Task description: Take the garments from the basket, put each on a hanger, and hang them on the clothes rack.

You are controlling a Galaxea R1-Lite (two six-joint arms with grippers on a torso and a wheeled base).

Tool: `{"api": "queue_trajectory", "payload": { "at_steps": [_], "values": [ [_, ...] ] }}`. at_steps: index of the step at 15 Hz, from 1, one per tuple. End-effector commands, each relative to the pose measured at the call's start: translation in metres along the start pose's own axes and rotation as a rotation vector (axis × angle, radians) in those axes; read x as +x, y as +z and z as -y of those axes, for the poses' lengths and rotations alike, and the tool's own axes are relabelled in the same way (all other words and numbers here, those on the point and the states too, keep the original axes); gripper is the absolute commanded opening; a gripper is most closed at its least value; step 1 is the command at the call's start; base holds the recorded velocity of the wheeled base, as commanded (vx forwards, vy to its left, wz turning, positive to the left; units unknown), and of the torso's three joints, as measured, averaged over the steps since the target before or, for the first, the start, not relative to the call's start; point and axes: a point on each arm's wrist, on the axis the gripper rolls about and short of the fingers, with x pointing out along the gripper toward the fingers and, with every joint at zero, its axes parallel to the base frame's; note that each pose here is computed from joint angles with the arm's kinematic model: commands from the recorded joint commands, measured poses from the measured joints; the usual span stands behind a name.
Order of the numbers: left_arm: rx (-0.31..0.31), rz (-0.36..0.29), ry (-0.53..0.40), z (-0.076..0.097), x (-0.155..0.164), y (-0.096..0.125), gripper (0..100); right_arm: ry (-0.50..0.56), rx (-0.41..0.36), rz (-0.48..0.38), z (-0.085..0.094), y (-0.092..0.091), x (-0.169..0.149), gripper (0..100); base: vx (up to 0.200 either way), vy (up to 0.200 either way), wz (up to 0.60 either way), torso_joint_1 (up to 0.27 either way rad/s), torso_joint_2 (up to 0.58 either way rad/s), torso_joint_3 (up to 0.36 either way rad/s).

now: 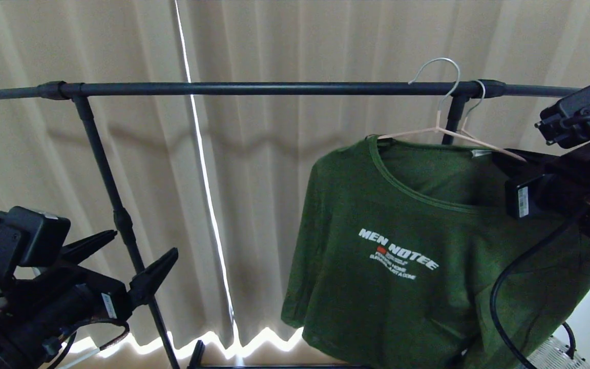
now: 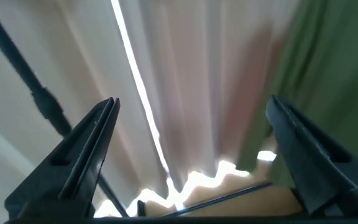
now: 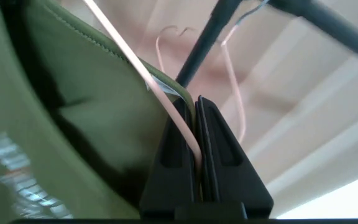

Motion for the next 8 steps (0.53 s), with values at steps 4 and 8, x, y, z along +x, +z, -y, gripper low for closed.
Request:
{"api": "queue_trajectory", "payload": {
  "at_steps": [4, 8],
  "values": [
    [0.007, -0.007, -0.034, 0.006, -0.002, -0.002, 100, -0.083, 0.001, -0.025, -0.008, 0.017, 0.053, 0, 0.000, 0.000, 0.00, 0.000, 0.00, 0.000],
    [0.012, -0.006, -0.044, 0.007, -0.003, -0.002, 100, -0.123, -0.004, -0.053, -0.015, 0.027, 0.088, 0, 0.000, 0.000, 0.00, 0.000, 0.00, 0.000]
  ]
}}
